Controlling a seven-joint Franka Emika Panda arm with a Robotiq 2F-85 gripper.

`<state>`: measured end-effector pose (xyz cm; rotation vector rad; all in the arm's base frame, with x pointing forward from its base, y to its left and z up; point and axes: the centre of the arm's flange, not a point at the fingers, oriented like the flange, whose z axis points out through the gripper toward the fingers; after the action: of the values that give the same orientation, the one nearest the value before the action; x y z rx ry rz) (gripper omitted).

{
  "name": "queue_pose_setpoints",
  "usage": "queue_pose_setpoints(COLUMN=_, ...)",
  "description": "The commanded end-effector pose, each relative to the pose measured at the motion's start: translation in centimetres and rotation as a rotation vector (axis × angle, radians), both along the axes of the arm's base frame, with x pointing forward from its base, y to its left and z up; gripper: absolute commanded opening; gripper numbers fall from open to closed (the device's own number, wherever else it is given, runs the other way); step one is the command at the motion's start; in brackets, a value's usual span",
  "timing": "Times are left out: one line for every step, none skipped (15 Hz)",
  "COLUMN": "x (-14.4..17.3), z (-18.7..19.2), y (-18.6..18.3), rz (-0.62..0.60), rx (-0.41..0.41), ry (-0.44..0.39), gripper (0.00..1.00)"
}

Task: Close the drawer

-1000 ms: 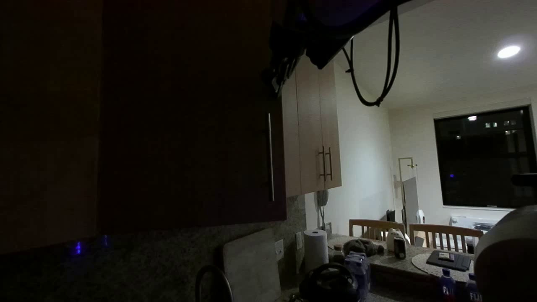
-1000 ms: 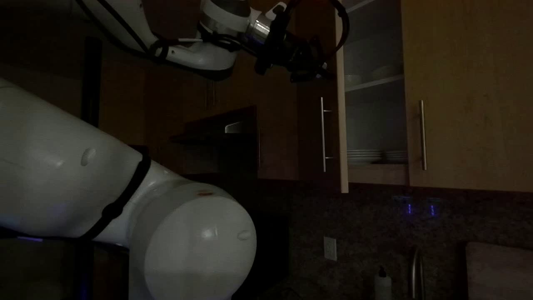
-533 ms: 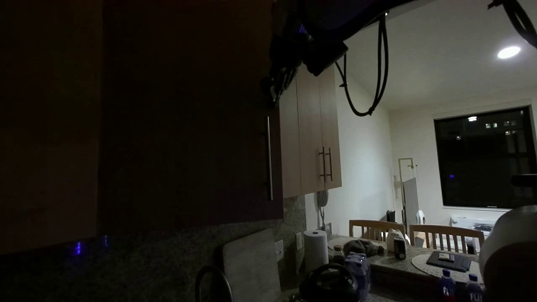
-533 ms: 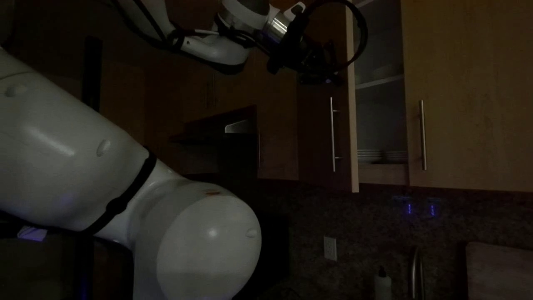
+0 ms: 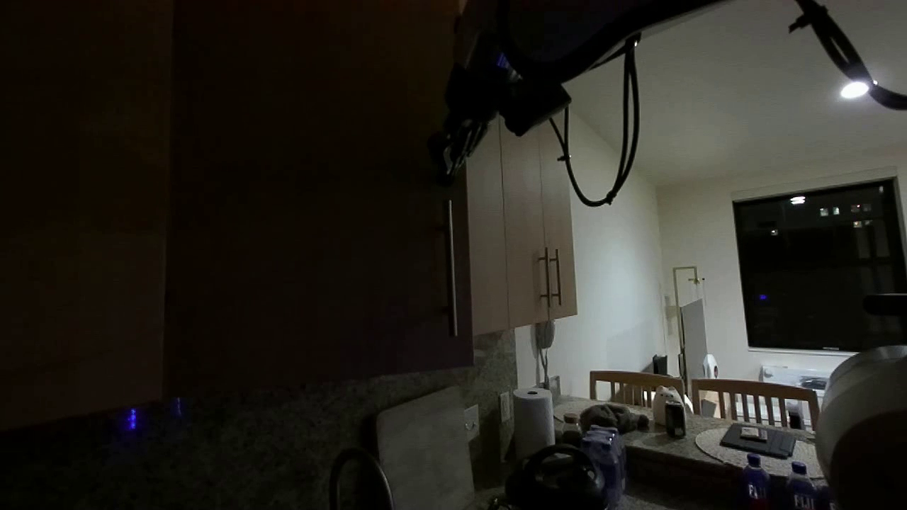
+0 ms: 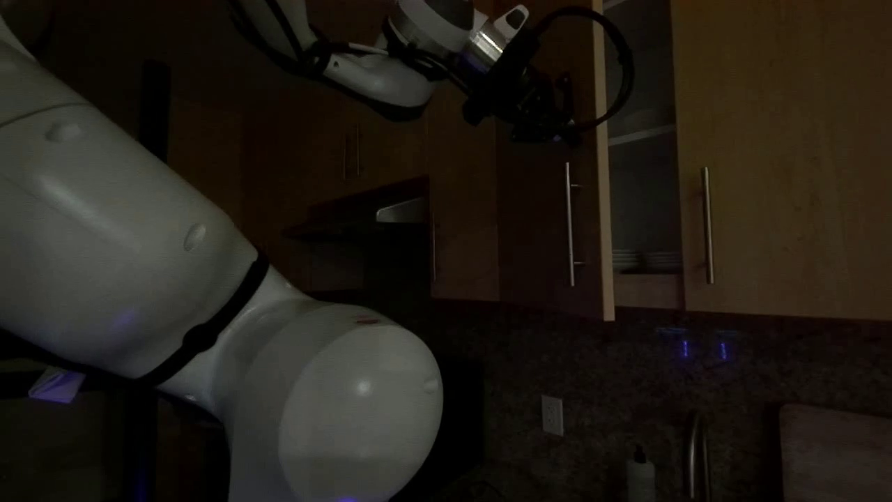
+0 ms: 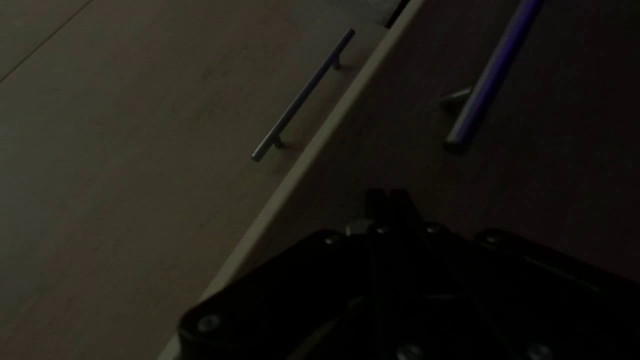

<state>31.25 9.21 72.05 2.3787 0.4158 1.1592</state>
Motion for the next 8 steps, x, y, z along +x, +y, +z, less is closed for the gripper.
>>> queue_pose_setpoints(x=1.4, z=0.4, y=0.0, rz=0.056, rx=0.015, ry=-0.018, gripper=0.07)
queue_pose_setpoints(x=1.6, z=0.4, y=0.0, rz=0.062, rx=0.018, ry=-0.022, gripper=0.07)
queue_pose_setpoints(x=1.9, z=0.4, y=-0.1, rz=0.070, rx=0.025, ry=-0.032, gripper=0.07)
queue_pose_setpoints(x=2.1, z=0.3, y=-0.2, rz=0.072, rx=0.029, ry=-0.042, gripper=0.07)
queue_pose_setpoints(x=2.2, z=0.3, y=-0.3, rz=0.079, rx=0.034, ry=-0.047, gripper=0.07)
queue_pose_setpoints(x=2.4, z=0.4, y=-0.5, rz=0.082, rx=0.039, ry=-0.056, gripper=0.07)
queue_pose_setpoints(x=2.7, z=0.4, y=-0.6, rz=0.085, rx=0.046, ry=-0.060, gripper=0.07)
queue_pose_setpoints(x=2.9, z=0.4, y=-0.8, rz=0.081, rx=0.049, ry=-0.070, gripper=0.07)
